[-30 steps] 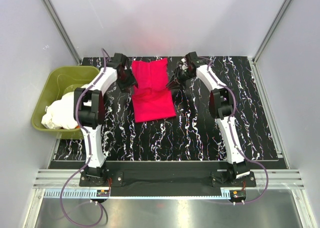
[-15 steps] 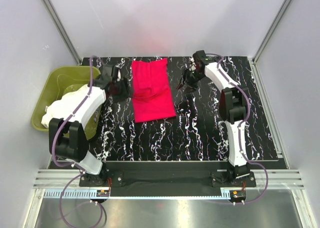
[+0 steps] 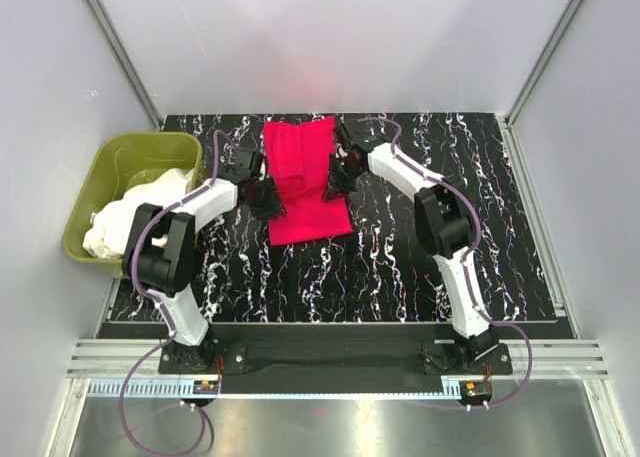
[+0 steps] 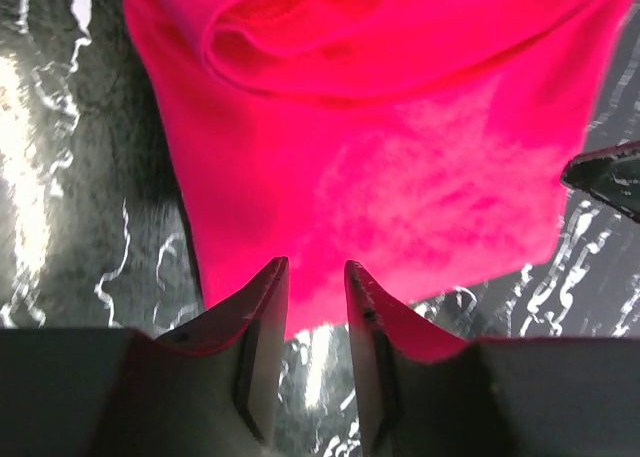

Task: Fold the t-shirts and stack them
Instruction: Fold the tshirt

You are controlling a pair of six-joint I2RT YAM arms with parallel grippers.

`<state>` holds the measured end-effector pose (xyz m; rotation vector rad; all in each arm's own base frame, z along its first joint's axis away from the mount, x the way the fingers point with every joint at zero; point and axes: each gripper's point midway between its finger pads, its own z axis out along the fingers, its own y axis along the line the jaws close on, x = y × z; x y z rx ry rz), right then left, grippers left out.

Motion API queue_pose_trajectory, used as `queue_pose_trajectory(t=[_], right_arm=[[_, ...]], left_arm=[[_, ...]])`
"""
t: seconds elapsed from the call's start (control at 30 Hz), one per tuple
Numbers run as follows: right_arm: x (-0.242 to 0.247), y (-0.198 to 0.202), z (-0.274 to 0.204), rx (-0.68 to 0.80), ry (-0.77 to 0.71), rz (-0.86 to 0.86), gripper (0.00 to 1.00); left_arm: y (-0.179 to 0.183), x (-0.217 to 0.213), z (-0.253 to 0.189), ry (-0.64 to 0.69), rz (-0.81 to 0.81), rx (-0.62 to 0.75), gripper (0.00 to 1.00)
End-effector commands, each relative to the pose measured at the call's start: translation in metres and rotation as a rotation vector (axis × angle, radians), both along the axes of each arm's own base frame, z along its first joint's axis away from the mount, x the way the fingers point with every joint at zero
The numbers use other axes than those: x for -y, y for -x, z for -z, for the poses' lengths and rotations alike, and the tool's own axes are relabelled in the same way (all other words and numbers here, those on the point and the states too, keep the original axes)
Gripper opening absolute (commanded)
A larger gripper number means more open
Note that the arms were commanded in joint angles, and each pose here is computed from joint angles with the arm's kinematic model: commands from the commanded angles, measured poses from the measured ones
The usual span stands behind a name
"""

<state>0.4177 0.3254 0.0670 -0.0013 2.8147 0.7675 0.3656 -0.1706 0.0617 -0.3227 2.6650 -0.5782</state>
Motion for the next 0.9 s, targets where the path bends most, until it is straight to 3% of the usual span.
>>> queue_pose_trajectory(t=[0.0,0.47,0.7,0.87], right_arm=[[-0.025,-0.024,-0.004,0.063,-0.102,0.027,0.14],[-0.048,-0.047,0.023,0.048,-0.174,0.061,0.10],[-0.044,-0.086,0.015,0.122,-0.196,0.128,0.11],[-0.029,-0.124,0.010,0.158,-0.232,0.192,0.13]], left_arm=[[-0.027,0.013,-0.010,0.056,0.011,0.077,0.33],[-0.062,0.015,0.006,0.046,0.020,0.070,0.32],[-0.097,0.004,0.010,-0.019,0.040,0.090,0.33],[-0.133,-0.011,-0.022,-0.050,0.035,0.181,0.35]])
